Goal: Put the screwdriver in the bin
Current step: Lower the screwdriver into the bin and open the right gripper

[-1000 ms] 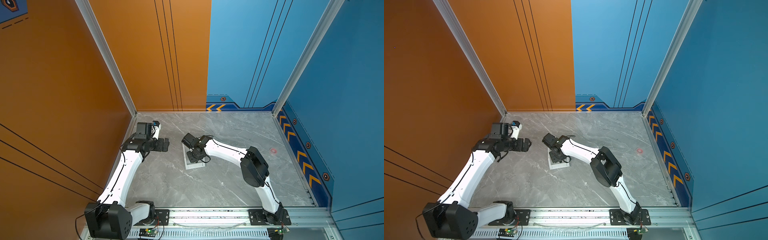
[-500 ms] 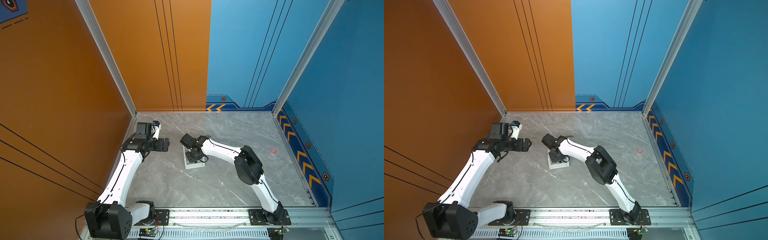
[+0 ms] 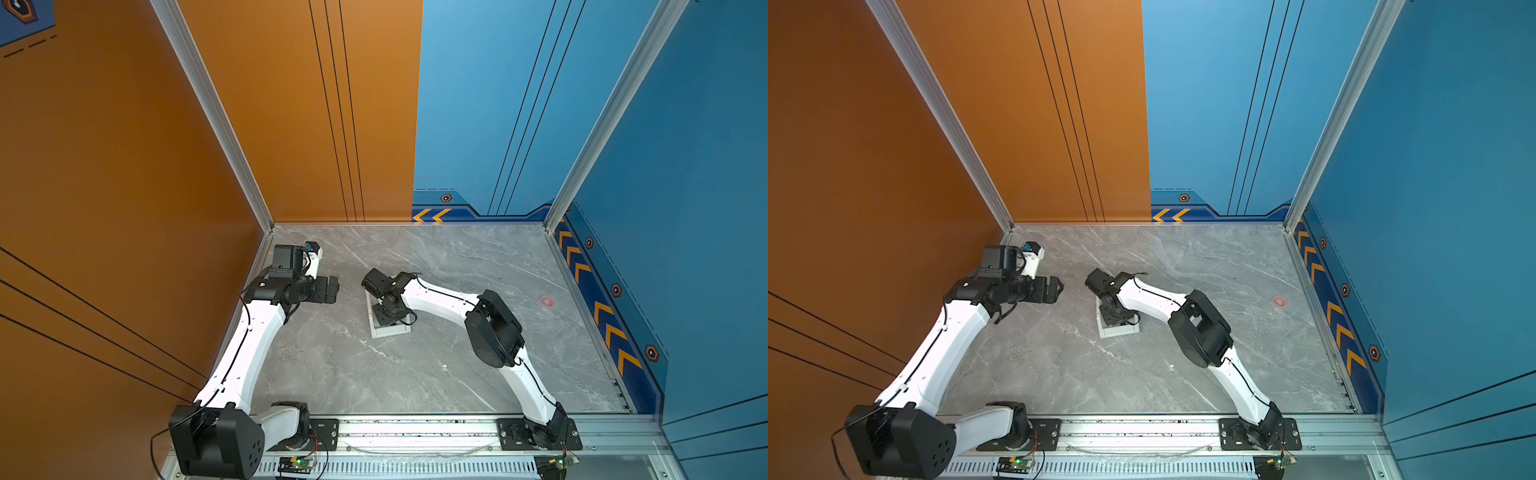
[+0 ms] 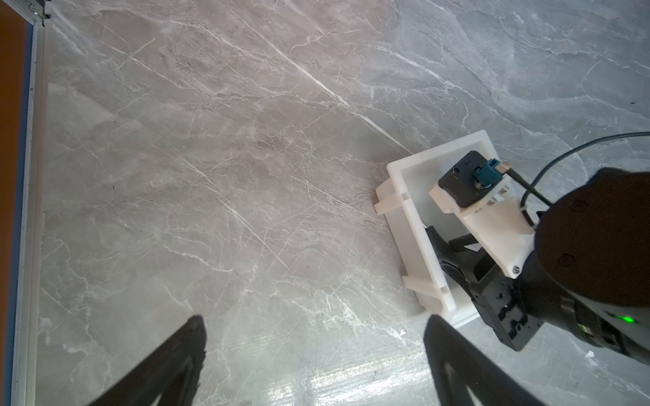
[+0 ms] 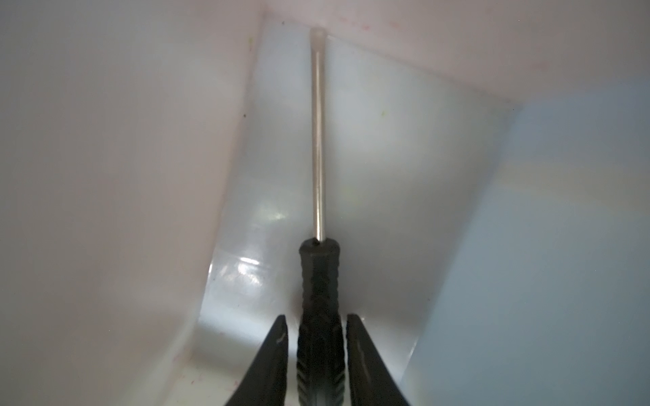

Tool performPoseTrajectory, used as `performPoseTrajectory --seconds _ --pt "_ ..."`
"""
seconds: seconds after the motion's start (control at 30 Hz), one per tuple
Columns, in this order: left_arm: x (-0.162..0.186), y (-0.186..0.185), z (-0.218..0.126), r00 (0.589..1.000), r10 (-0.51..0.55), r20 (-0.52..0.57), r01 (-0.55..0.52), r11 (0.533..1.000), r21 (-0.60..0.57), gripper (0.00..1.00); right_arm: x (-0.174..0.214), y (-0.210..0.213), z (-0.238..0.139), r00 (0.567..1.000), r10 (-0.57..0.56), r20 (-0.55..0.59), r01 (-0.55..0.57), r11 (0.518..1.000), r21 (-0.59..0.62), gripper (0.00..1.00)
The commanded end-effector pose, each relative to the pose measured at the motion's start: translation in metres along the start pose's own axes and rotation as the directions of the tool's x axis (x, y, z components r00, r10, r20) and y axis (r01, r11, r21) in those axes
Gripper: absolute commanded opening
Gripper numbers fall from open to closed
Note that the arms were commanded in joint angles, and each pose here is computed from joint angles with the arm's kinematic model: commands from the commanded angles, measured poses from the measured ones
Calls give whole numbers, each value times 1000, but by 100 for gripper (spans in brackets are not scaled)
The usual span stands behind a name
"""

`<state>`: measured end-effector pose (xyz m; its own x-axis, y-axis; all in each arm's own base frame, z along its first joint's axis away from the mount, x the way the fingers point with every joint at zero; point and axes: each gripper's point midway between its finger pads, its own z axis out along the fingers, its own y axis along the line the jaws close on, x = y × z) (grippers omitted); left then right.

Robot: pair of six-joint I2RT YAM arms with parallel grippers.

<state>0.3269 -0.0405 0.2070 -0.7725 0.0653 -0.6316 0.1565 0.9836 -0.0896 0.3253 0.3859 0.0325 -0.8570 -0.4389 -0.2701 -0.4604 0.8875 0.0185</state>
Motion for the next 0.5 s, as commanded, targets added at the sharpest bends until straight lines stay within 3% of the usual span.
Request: performPoseTrajectory --seconds 0.0,0.2,0.47 --pt "-3 0 -9 1000 -9 10 9 1000 7 98 -6 -3 -11 1000 -8 11 8 1000 2 36" --pt "-2 2 -9 1000 -1 10 1 1000 -5 98 -10 -7 -30 1000 -15 25 15 1000 19 45" --pt "-8 1 -13 1000 10 26 -10 1000 -3 98 -20 -9 -87 994 -12 110 12 1000 4 55"
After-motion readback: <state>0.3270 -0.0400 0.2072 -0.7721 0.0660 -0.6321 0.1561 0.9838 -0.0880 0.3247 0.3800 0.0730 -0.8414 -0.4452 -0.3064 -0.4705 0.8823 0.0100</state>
